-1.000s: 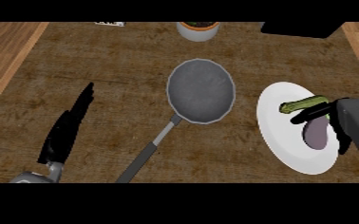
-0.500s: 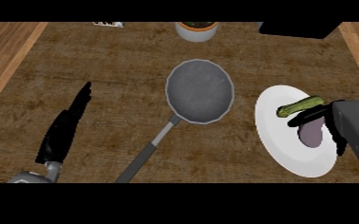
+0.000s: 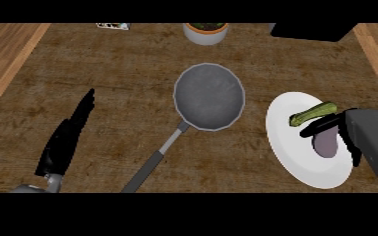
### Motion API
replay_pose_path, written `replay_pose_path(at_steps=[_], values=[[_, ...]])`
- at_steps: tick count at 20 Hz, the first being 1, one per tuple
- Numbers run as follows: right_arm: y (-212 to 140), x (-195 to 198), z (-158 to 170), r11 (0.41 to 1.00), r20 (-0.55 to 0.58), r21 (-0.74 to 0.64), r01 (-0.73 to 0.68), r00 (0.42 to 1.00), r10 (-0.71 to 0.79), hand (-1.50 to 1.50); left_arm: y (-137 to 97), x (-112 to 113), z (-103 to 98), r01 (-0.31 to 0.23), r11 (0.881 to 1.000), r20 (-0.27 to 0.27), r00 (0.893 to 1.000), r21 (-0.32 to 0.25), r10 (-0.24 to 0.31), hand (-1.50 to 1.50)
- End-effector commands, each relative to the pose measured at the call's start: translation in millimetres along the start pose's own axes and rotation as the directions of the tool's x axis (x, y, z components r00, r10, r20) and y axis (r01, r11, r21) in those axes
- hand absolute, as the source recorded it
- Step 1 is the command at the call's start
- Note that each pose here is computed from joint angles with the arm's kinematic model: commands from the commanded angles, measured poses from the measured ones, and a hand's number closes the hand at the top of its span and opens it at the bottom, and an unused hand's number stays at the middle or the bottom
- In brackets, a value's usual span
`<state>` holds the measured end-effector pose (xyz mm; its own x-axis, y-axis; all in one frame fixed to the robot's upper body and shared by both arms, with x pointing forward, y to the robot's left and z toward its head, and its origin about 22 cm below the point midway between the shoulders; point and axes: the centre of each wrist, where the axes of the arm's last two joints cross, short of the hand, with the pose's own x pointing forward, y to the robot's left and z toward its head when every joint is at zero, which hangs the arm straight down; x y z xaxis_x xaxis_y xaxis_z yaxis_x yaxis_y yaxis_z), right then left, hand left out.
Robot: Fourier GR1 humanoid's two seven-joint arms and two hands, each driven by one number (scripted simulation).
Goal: Pick the eggplant from the plate and place it in the pan
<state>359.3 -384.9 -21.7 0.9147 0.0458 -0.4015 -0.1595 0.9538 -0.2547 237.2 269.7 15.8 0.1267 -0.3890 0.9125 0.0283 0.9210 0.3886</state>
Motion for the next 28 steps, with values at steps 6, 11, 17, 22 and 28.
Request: replay_pose_path(at_steps=[6,11,17,22,28], values=[[41,3,-31,0.995,-0.307,0.101,0.009,0.952,0.023,1.5,4,-2,1,-0.009,1.0,-0.01,1.0,0.008,0.009,0.0],[32,5,-18,0.996,-0.282,0.088,0.034,0.959,-0.007,1.5,9,-4,2,-0.009,1.0,-0.023,1.0,0.026,0.01,0.0],[106,38,38,0.929,0.321,-0.336,-0.155,0.908,0.268,1.5,9,-15,7,-0.012,0.999,-0.071,0.997,0.05,0.016,0.0],[142,46,91,0.722,0.499,-0.689,-0.06,0.684,0.532,1.5,13,-25,13,0.005,0.999,-0.118,0.993,0.054,0.001,0.0],[145,39,146,0.473,0.579,-0.815,0.336,0.435,0.69,1.5,20,-39,24,0.011,0.995,-0.15,0.989,0.099,0.004,0.0]])
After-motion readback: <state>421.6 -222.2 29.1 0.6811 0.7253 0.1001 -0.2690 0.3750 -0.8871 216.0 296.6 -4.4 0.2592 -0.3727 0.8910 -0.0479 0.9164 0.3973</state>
